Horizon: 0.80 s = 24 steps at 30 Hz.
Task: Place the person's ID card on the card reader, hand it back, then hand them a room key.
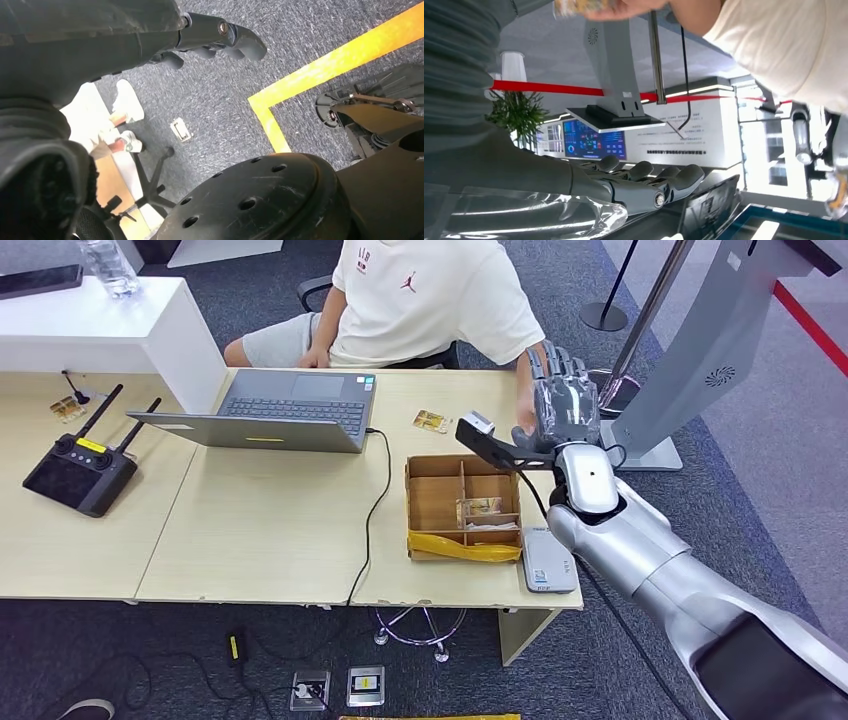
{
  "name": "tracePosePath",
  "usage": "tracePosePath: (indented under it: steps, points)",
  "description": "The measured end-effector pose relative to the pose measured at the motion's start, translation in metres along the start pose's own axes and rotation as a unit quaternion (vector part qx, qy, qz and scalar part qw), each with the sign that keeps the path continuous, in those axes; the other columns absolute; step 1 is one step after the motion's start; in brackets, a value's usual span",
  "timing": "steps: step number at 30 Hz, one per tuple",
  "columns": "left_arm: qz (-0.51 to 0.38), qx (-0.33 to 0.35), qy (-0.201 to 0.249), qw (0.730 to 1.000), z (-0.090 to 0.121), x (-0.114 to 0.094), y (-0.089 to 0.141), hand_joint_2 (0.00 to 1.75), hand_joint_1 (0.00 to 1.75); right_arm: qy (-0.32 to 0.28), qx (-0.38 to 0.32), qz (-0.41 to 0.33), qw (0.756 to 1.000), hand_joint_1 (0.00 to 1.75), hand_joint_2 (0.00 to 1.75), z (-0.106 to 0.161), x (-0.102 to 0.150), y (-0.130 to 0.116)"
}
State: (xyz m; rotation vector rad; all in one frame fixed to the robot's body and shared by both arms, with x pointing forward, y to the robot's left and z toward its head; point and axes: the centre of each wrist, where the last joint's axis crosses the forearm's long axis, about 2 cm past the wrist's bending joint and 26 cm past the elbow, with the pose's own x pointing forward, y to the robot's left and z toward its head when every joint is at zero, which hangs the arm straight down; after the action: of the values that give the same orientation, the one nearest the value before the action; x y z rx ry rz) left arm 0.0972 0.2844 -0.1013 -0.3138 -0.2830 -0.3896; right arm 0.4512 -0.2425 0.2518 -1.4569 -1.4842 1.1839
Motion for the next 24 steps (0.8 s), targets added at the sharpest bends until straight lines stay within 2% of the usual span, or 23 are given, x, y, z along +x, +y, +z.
tracePosePath:
  steps: [9,14,24]
  points:
    - [0.017,-0.001,-0.003,1.000,0.000,-0.009,-0.003,0.00,0.00,0.054,-0.094,-0.057,0.992,0.00,1.75,0.017,-0.025,0.004]
    - [0.035,-0.001,-0.015,0.999,0.001,-0.015,-0.005,0.00,0.00,0.092,-0.107,-0.085,0.986,0.00,1.75,0.049,-0.045,0.021]
    - [0.063,0.003,-0.040,0.997,0.000,-0.019,-0.007,0.00,0.00,0.128,-0.112,-0.130,0.977,0.00,1.75,0.108,-0.082,0.042]
